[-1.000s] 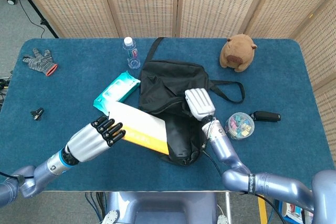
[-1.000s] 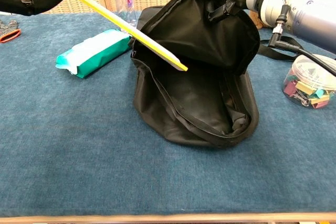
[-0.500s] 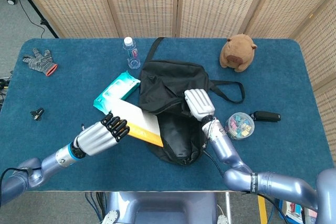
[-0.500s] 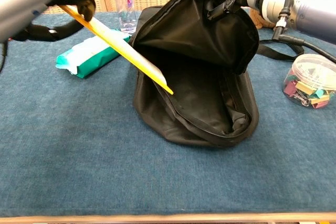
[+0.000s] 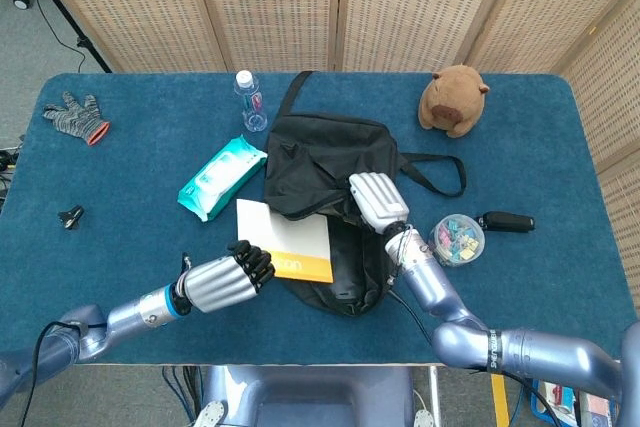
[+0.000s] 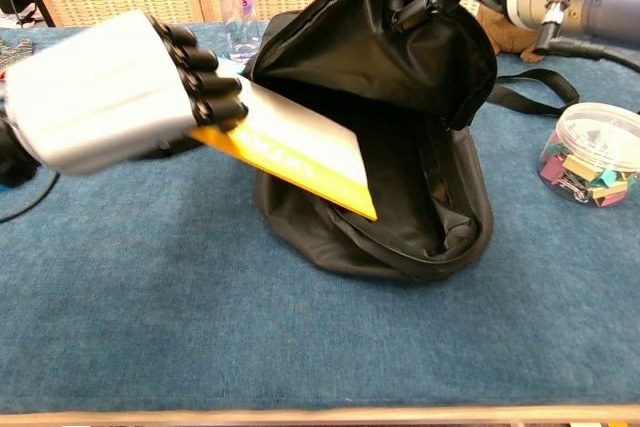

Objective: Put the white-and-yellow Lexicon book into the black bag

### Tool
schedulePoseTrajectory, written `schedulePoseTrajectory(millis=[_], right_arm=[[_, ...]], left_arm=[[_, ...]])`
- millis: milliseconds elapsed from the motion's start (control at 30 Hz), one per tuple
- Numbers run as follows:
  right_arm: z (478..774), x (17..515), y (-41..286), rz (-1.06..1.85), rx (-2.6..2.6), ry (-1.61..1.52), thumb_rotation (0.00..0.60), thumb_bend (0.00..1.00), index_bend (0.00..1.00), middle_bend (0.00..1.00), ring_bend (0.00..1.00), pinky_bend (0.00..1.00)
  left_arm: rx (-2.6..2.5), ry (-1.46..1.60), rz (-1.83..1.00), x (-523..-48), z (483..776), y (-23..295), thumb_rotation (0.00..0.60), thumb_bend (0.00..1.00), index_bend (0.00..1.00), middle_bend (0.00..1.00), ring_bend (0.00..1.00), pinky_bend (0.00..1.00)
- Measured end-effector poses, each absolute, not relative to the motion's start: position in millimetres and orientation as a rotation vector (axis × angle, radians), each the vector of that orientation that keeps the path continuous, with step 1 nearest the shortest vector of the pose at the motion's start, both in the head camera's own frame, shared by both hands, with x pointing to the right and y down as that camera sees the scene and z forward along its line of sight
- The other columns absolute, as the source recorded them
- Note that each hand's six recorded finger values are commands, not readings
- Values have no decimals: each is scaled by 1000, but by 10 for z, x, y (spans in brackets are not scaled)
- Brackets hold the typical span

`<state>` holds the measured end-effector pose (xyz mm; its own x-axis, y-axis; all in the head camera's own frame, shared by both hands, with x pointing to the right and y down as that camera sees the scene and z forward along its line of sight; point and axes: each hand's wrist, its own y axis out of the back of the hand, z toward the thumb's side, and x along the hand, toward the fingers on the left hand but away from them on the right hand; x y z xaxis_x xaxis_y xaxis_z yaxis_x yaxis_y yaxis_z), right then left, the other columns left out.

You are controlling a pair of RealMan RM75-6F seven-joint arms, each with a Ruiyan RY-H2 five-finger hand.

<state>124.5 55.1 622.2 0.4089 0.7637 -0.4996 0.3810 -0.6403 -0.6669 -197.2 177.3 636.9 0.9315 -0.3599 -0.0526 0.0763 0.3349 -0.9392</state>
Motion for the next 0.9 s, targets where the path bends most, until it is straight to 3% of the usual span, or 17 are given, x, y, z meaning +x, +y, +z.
schedulePoseTrajectory(millis=[300, 900], right_arm=[[6132, 1284, 540, 1147, -2245, -951, 600, 897, 599, 502, 505, 744], [6036, 1366, 490, 1152, -2248, -943, 600, 901, 600, 503, 505, 744]], left_arm=[[-1207, 215, -362, -1605, 6568, 2003, 600, 521, 804, 750, 701, 787], [-1254, 285, -587, -1223, 6702, 1952, 600, 522, 804, 757, 726, 814]])
